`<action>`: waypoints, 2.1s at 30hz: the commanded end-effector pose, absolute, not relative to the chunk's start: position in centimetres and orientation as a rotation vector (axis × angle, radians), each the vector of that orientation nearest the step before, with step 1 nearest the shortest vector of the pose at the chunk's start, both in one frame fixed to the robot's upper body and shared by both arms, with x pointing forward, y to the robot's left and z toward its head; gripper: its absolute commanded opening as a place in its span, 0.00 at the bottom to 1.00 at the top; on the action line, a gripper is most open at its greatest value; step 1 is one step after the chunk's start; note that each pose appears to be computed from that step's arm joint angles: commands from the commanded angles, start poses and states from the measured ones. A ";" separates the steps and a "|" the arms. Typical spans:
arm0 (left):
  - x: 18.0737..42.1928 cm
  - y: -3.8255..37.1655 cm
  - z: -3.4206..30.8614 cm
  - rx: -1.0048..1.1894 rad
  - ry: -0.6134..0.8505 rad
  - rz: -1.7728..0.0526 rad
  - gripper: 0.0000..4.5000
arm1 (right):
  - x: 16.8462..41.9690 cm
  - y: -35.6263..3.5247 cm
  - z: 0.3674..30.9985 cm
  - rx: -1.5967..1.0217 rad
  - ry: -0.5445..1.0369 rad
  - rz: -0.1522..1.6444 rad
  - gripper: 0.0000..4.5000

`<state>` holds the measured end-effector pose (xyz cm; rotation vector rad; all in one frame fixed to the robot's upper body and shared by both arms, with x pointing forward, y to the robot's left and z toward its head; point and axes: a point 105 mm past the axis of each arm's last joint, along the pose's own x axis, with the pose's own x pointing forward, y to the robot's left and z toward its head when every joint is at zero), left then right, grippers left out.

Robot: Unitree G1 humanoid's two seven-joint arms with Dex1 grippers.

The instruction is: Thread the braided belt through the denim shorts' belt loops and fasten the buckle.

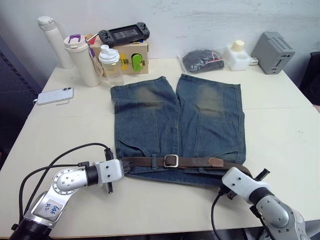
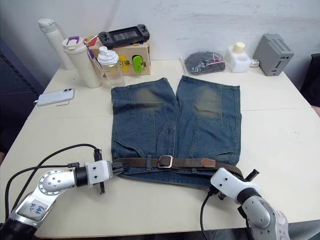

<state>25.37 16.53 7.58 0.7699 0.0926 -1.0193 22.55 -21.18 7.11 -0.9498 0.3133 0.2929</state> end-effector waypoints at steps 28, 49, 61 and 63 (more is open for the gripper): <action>22.6 14.0 7.8 0.473 0.115 -1.136 0.95 | 21.3 -26.1 7.8 -0.879 0.533 0.386 0.80; 22.8 14.5 15.0 0.301 0.101 -1.192 1.00 | 20.2 -30.0 11.4 -0.724 0.600 0.493 0.99; 24.0 13.8 15.9 0.253 0.049 -1.159 1.00 | 20.8 -24.6 16.4 -0.386 0.351 0.706 0.99; 23.9 13.6 16.0 0.241 0.039 -1.158 1.00 | 20.7 -24.3 16.5 -0.361 0.350 0.715 0.99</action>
